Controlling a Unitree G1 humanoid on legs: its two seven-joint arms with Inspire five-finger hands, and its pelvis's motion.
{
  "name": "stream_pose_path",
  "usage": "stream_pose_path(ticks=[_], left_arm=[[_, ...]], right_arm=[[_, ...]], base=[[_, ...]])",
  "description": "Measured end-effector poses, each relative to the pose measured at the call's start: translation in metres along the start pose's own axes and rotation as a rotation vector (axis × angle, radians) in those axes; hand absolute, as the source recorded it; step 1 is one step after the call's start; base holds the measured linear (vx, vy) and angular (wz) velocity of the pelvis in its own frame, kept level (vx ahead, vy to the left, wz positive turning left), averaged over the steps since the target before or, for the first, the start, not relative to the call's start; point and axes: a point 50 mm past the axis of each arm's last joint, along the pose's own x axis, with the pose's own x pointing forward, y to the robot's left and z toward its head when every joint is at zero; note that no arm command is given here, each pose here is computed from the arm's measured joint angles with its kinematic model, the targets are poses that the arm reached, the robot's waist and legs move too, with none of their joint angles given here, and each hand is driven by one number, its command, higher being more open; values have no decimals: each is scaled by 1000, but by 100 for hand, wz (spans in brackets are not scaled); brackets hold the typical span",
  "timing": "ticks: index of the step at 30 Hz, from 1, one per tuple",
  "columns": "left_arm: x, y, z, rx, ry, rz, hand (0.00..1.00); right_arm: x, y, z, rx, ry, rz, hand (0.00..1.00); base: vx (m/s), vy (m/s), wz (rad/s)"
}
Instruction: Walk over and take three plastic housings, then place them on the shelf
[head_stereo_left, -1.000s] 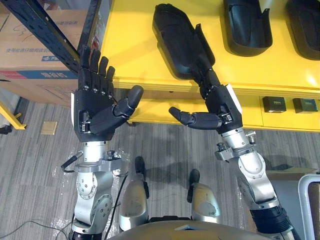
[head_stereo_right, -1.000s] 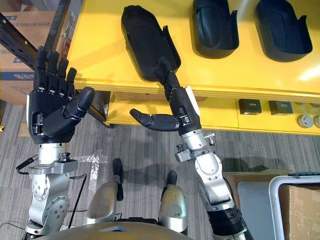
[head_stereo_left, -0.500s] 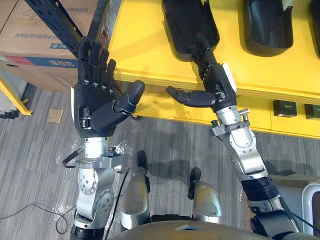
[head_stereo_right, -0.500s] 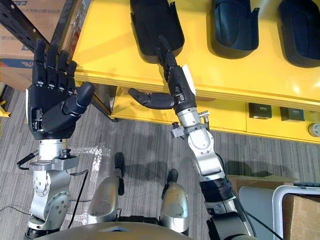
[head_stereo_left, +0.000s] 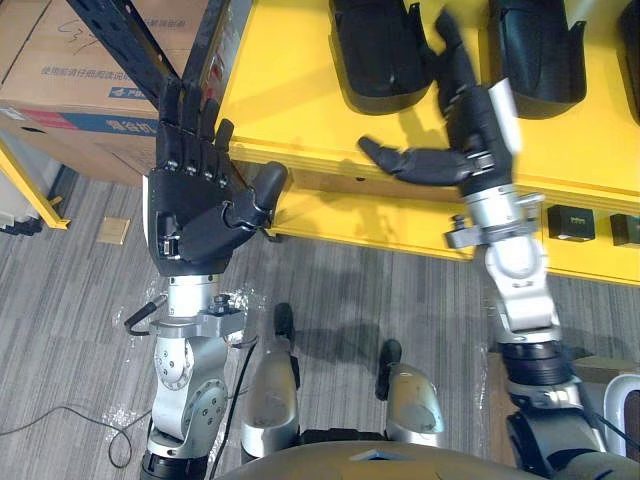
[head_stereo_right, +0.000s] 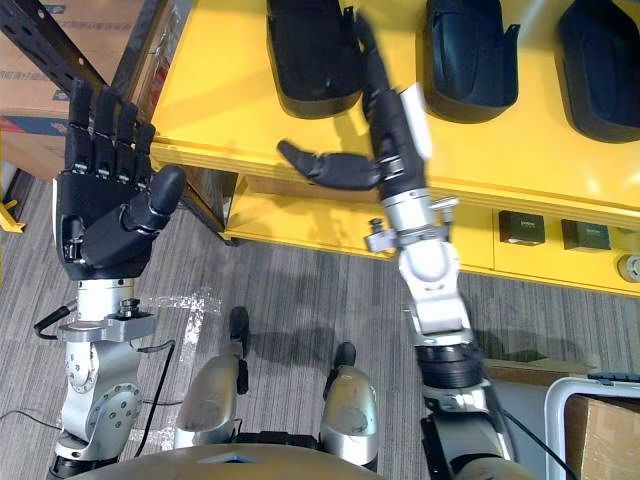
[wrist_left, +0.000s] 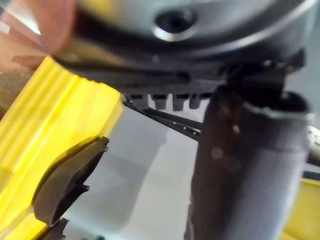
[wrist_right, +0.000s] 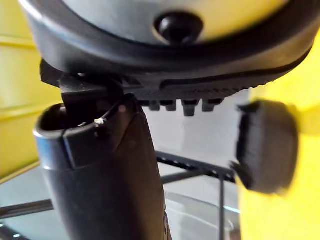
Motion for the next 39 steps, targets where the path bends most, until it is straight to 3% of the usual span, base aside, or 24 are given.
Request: stream_pose_path(ticks=[3, 7, 10, 13, 24, 33, 34, 39], left_arm=[[-5, 2, -2, -6, 21, 14, 100], [-13, 6, -6, -16, 76, 24, 100], [-17, 10, -13, 4, 131, 9, 100], [-18, 10, -16, 8, 164, -8, 100], [-22, 19, -23, 42, 223, -10, 100], [-20, 15, -25, 24, 223, -37, 100], [-20, 14, -25, 19, 222, -37, 100], [-13, 12, -24, -5, 195, -49, 100]], right_arm=[[5, -21, 24, -225, -90, 53, 100], [10, -18, 23, -388, -48, 242, 100], [17, -4, 0, -462, 69, 468, 100], [20, -4, -26, -498, 206, 577, 100], [46, -13, -56, -726, 371, 668, 100], [69, -36, -71, -786, 534, 595, 100], [75, -39, -68, -792, 531, 588, 0], [93, -43, -61, -820, 537, 574, 0]], base=[[10, -12, -7], [58, -1, -4], [25, -1, 0], [-1, 8, 7], [-17, 6, 6], [-19, -1, 1], [0, 0, 0], [-2, -3, 1]])
